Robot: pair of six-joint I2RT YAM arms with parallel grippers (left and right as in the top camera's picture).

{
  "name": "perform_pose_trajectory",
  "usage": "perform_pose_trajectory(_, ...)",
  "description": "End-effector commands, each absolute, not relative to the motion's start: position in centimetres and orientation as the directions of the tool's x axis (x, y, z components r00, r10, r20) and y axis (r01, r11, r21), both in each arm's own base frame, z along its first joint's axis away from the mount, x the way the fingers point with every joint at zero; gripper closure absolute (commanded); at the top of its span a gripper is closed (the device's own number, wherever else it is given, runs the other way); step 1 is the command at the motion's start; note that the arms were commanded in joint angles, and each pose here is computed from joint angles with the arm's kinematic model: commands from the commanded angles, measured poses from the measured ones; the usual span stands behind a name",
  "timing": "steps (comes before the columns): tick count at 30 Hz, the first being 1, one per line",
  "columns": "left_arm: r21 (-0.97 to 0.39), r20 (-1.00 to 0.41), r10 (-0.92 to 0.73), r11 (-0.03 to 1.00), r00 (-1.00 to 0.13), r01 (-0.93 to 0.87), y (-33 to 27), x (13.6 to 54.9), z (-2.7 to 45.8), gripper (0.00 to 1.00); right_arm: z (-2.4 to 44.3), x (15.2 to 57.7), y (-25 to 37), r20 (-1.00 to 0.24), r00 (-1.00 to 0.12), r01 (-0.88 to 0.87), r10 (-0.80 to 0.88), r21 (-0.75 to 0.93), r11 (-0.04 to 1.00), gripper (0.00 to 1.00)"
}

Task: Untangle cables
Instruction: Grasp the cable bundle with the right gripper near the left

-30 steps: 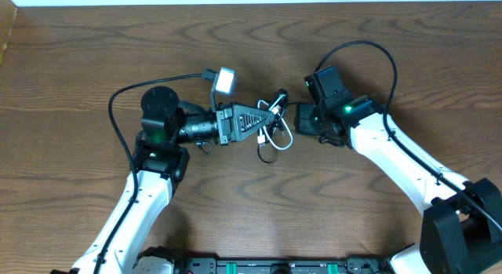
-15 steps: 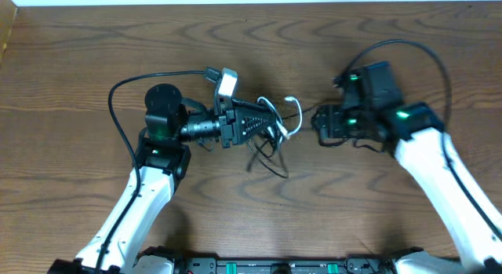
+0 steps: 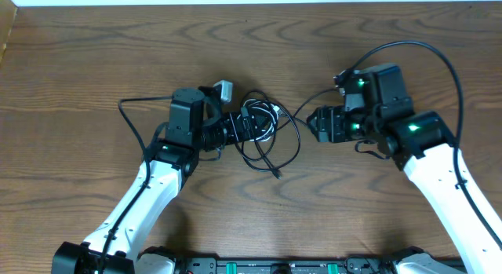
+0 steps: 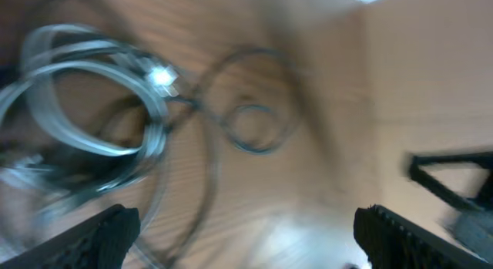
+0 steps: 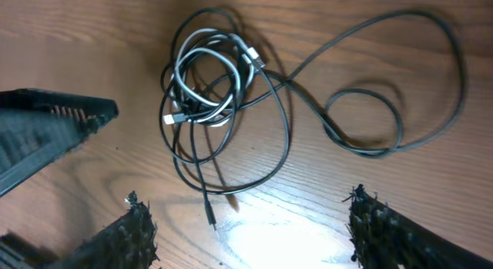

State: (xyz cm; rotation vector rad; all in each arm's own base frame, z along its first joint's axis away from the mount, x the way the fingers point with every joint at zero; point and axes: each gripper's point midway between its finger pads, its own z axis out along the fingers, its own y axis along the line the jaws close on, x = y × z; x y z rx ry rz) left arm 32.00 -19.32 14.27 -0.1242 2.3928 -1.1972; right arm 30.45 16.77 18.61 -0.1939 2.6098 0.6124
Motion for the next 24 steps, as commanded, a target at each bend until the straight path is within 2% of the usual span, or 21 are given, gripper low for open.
perform_pose_trajectory(1,-0.665,-0.384,-0.398,0.745,-0.833,-0.049,-15.2,33.9,11.9,0.05,16.8,30.4,19.2,-0.421,-0.903,-0.268,-0.084,0.399,0.877,0.27)
perform_pose_trajectory(5,-0.645,-0.335,-0.496,0.740,-0.801,-0.189,-12.2,34.2,10.8,0.05,13.8,31.8,22.0,-0.394,-0.913,-0.275,-0.102,0.411,0.869,0.31)
perform_pose_trajectory(6,-0.640,-0.322,-0.517,0.736,-0.793,-0.220,-11.3,34.2,10.6,0.05,11.6,32.7,22.6,-0.354,-0.932,-0.226,-0.072,0.417,0.880,0.37)
perform_pose_trajectory(12,-0.617,-0.282,-0.536,0.736,-0.795,-0.278,-10.0,33.5,9.7,0.05,4.6,34.6,25.4,-0.255,-0.966,-0.162,-0.039,0.482,0.861,0.43)
perform_pose_trajectory(19,-0.611,-0.270,-0.536,0.737,-0.800,-0.288,-10.0,33.2,9.4,0.05,2.8,35.4,28.5,-0.319,-0.945,-0.230,-0.074,0.485,0.844,0.43)
perform_pose_trajectory(24,-0.601,-0.250,-0.535,0.739,-0.807,-0.304,-9.9,32.7,9.0,0.05,-0.9,36.2,26.7,-0.315,-0.949,-0.100,0.013,0.341,0.935,0.54)
